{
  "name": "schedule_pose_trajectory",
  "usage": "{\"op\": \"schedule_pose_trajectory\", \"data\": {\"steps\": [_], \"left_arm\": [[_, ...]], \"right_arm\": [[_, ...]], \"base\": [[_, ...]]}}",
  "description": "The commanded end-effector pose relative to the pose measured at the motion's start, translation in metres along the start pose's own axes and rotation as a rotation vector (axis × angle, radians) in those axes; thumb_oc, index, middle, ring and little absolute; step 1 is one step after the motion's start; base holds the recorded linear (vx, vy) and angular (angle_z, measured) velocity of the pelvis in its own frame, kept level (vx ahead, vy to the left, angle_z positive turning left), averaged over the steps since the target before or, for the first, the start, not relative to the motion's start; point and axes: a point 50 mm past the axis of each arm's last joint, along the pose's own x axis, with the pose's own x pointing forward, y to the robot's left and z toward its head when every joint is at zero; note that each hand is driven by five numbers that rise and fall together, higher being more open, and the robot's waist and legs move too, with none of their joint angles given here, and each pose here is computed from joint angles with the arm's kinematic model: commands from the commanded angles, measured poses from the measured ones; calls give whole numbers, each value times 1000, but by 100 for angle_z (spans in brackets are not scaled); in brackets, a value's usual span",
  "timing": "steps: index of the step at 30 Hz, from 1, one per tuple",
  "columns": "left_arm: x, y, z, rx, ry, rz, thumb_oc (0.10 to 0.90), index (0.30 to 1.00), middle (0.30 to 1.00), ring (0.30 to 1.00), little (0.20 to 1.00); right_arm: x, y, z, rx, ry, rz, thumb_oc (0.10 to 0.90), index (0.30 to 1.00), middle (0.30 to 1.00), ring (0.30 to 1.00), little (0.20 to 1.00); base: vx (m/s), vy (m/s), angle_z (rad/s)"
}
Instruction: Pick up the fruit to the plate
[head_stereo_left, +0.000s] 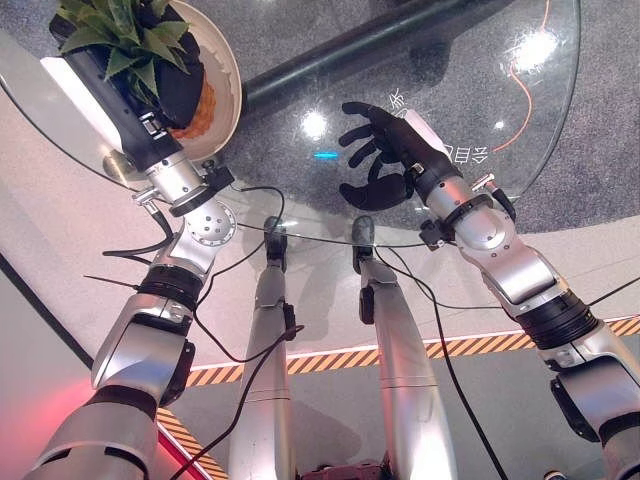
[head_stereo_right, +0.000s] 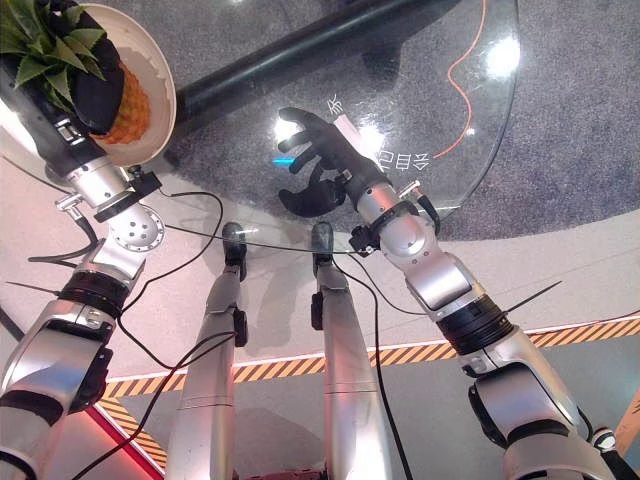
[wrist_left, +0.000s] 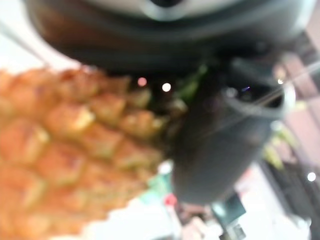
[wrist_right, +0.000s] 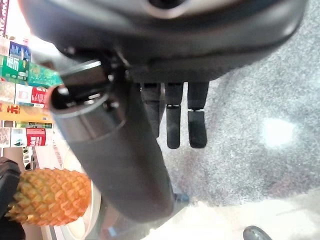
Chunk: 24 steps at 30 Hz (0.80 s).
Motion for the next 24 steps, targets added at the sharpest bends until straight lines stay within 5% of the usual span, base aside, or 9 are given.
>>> {"op": "schedule_pose_trajectory", "data": {"steps": [1, 7, 8, 9, 10, 11, 24], "left_arm": [[29, 3, 19, -90, -114, 95, 100, 300, 300, 300, 200], [26, 4, 17, -81, -109, 97, 105, 305, 305, 305, 205], [27, 5, 17, -81, -106, 102, 399, 556, 556, 556, 499], [27, 5, 17, -81, -105, 102, 399, 556, 556, 556, 499], [28, 6, 16, -82, -104, 102, 536, 674, 674, 674, 636], [28, 6, 16, -80, -106, 96, 800, 900, 900, 900, 900], [21, 7, 12, -52, -91, 44, 800, 900, 900, 900, 900]], "right_arm": [[-8, 34, -18, 55, 62, 105, 800, 900, 900, 900, 900], [-10, 35, -19, 58, 56, 109, 800, 900, 900, 900, 900], [-10, 34, -19, 58, 54, 109, 800, 900, 900, 900, 900], [-11, 34, -19, 58, 54, 109, 800, 900, 900, 900, 900], [-11, 34, -19, 58, 54, 107, 800, 900, 900, 900, 900], [-11, 34, -18, 58, 55, 106, 800, 900, 900, 900, 900], [-16, 37, -19, 58, 50, 110, 800, 900, 900, 900, 900]], "base": [[0, 0, 0], [0, 0, 0], [0, 0, 0], [0, 0, 0], [0, 0, 0], [0, 0, 0], [0, 0, 0]]}}
